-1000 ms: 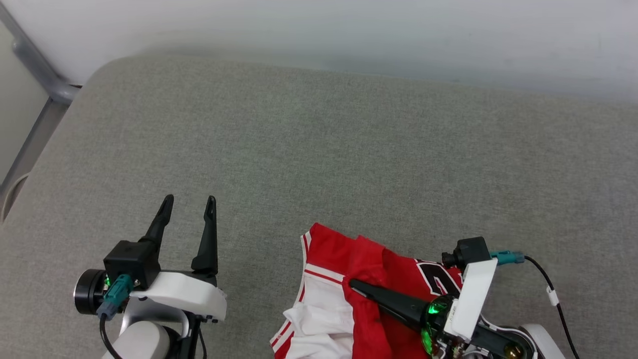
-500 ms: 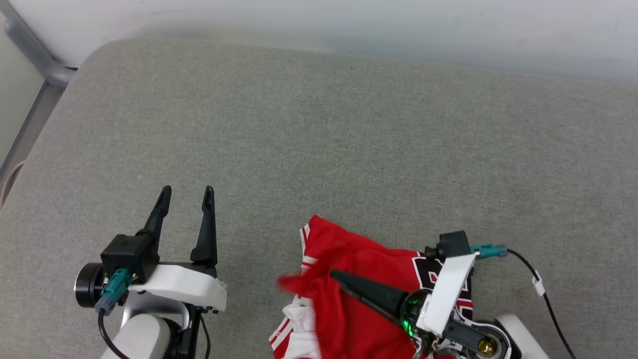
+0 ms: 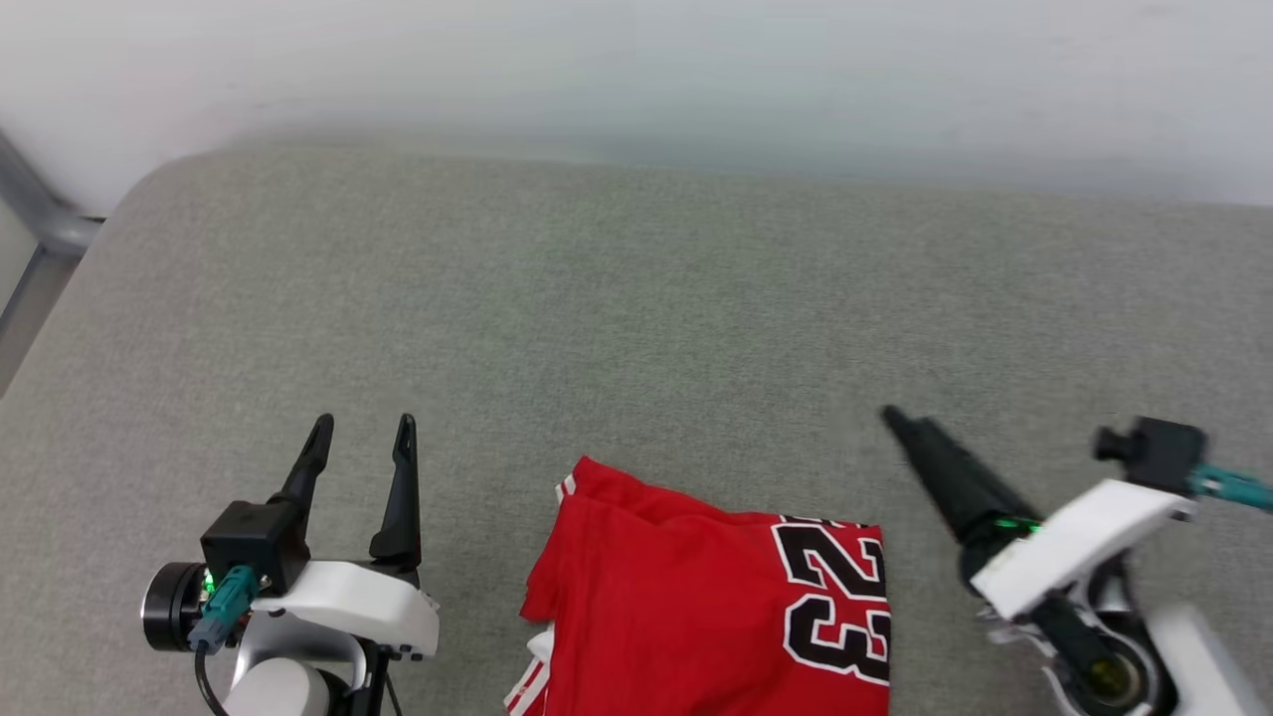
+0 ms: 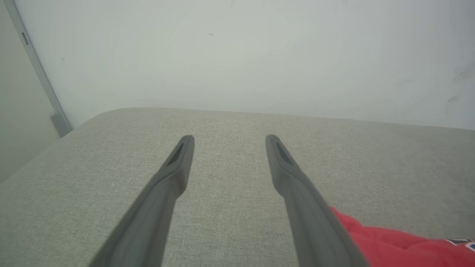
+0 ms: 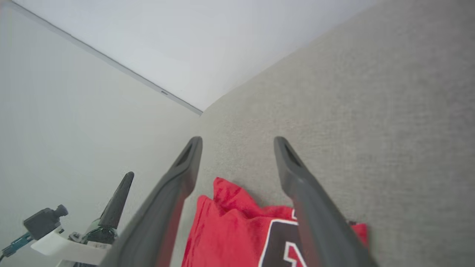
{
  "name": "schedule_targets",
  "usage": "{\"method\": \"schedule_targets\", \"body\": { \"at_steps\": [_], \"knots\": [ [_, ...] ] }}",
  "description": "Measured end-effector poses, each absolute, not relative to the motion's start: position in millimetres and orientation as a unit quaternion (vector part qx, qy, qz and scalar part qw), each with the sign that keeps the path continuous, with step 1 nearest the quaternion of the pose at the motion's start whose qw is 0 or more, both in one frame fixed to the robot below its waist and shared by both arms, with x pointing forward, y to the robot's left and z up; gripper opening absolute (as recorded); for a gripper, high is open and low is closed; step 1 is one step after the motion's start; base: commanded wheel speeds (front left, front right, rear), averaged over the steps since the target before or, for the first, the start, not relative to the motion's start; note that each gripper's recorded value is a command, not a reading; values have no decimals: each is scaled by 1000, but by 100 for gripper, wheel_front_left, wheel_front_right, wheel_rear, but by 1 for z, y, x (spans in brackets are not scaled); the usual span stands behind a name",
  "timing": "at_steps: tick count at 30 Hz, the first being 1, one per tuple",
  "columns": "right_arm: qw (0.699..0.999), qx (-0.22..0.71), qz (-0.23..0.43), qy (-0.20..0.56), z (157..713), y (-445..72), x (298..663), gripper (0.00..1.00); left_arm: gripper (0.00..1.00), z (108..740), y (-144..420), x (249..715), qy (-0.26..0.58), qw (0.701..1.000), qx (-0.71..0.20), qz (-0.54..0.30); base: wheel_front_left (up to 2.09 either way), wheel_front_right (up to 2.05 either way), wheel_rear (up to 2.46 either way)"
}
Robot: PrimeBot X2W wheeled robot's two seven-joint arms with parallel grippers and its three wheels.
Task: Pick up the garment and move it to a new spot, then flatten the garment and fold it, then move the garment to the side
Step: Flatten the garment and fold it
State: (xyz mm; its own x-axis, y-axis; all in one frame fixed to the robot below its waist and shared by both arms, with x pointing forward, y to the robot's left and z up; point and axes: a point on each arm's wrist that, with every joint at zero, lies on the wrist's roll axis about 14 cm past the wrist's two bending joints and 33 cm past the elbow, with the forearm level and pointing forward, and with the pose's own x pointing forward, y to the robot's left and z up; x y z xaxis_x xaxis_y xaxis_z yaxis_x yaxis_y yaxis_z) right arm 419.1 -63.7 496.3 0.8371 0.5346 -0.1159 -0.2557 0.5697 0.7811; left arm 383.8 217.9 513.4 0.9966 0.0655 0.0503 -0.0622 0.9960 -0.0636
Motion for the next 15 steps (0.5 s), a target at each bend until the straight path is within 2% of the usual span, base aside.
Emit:
{"method": "schedule_targets", "body": {
  "at_steps": [3,8,15],
  "knots": [
    [918,335,173,124,498,-110,423,100,100,515,215,385,-29,999,-30,27,0,0,0],
    [967,223,109,60,513,-161,415,100,100,516,211,380,-29,999,-29,19,0,0,0],
    [993,103,57,-21,550,-192,395,100,100,523,203,377,-40,999,-25,7,0,0,0]
  ]
}}
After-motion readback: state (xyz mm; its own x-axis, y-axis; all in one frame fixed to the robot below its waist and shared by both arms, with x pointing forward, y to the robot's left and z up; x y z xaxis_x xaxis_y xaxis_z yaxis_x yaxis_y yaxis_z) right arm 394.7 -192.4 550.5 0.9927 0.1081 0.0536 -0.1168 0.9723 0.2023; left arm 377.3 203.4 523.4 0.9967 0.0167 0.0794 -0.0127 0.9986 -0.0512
